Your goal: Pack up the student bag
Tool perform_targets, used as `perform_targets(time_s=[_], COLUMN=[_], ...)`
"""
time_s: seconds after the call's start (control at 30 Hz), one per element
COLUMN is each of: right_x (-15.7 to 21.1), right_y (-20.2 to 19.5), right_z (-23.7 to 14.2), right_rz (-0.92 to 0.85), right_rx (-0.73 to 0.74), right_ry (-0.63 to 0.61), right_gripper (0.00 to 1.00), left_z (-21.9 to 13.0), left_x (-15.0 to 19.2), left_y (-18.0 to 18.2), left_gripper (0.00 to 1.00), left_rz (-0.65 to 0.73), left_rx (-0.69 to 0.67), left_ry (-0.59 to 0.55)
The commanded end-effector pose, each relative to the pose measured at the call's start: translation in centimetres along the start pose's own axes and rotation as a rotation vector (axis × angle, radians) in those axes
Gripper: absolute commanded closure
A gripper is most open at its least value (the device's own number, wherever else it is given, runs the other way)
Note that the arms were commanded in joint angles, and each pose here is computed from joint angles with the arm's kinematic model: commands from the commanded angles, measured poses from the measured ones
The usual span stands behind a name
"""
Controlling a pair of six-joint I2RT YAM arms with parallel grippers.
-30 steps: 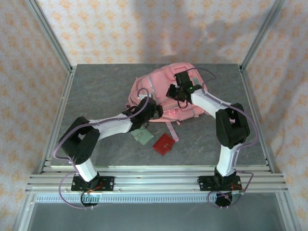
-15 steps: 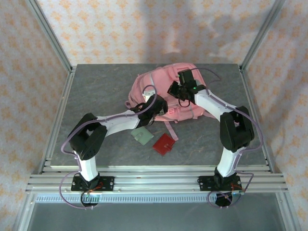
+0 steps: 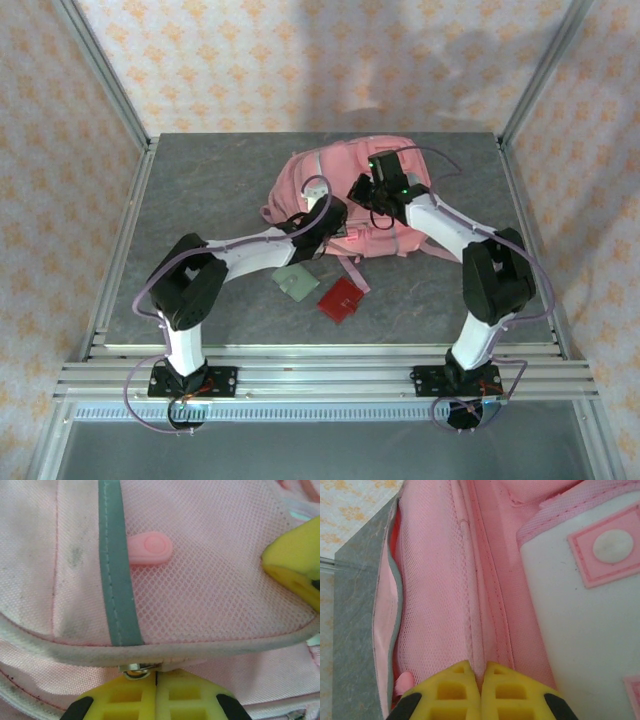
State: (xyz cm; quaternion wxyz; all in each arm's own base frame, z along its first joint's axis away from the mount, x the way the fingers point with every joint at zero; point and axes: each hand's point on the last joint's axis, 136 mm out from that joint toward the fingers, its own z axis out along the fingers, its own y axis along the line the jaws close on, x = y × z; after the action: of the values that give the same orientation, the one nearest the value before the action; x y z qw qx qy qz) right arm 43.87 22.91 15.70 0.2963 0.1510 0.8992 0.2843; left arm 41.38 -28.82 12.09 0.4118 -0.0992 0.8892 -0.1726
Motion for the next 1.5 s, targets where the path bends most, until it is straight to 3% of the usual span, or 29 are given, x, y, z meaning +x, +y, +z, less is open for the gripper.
perform_targets(time_s=[0.0, 0.2, 0.23, 0.3, 0.37, 0.57, 0.9, 1.1, 1.27, 1.4, 1.47], right_x=[-1.4, -1.7, -1.7, -1.5, -1.5, -1.6, -1.8, -1.7, -2.0, -1.9, -1.8], right_y=[5.0, 5.0, 4.9, 4.8, 4.9, 5.0, 6.2, 6.8, 7.5, 7.9, 7.9], right_z=[-3.9, -4.1, -4.0, -4.0, -4.0, -3.8, -4.3, -4.8, -5.4, -5.7, -5.8], right_rz=[-0.044, -0.04, -0.038, -0.035, -0.033, -0.029, -0.025, -0.023, -0.027, -0.028, -0.028], right_rx=[-0.161, -0.163, -0.162, -0.162, -0.165, -0.168, -0.205, -0.229, -0.245, -0.261, -0.263], right_ry=[-0.053, -0.062, -0.061, -0.055, -0.054, -0.051, -0.046, -0.047, -0.055, -0.053, -0.054], right_gripper=[1.0, 1.0, 1.0, 1.0, 1.0, 1.0, 1.0, 1.0, 1.0, 1.0, 1.0], left_z=[-1.6, -3.6, -3.8, -4.2, -4.5, -4.8, -4.1, -2.0, -1.1, -0.8, -0.8], left_x=[-2.4, -2.6, -2.7, -2.9, -3.0, -2.2, -0.9, -1.2, -0.9, -1.3, -1.5], left_y=[2.2, 5.1, 5.1, 4.5, 3.5, 0.3, -2.9, -1.7, 0.9, 1.3, 1.3], left_gripper=[1.0, 1.0, 0.96, 0.71, 0.59, 0.44, 0.4, 0.38, 0.45, 0.59, 0.6], left_rz=[-0.015, -0.018, -0.015, -0.002, 0.003, -0.009, -0.025, -0.023, -0.048, -0.059, -0.057], left_rx=[-0.008, -0.006, 0.004, 0.036, 0.083, 0.18, 0.185, 0.04, -0.109, -0.141, -0.149], left_ry=[-0.052, -0.017, -0.012, -0.007, 0.003, 0.029, -0.012, -0.045, -0.087, -0.109, -0.119])
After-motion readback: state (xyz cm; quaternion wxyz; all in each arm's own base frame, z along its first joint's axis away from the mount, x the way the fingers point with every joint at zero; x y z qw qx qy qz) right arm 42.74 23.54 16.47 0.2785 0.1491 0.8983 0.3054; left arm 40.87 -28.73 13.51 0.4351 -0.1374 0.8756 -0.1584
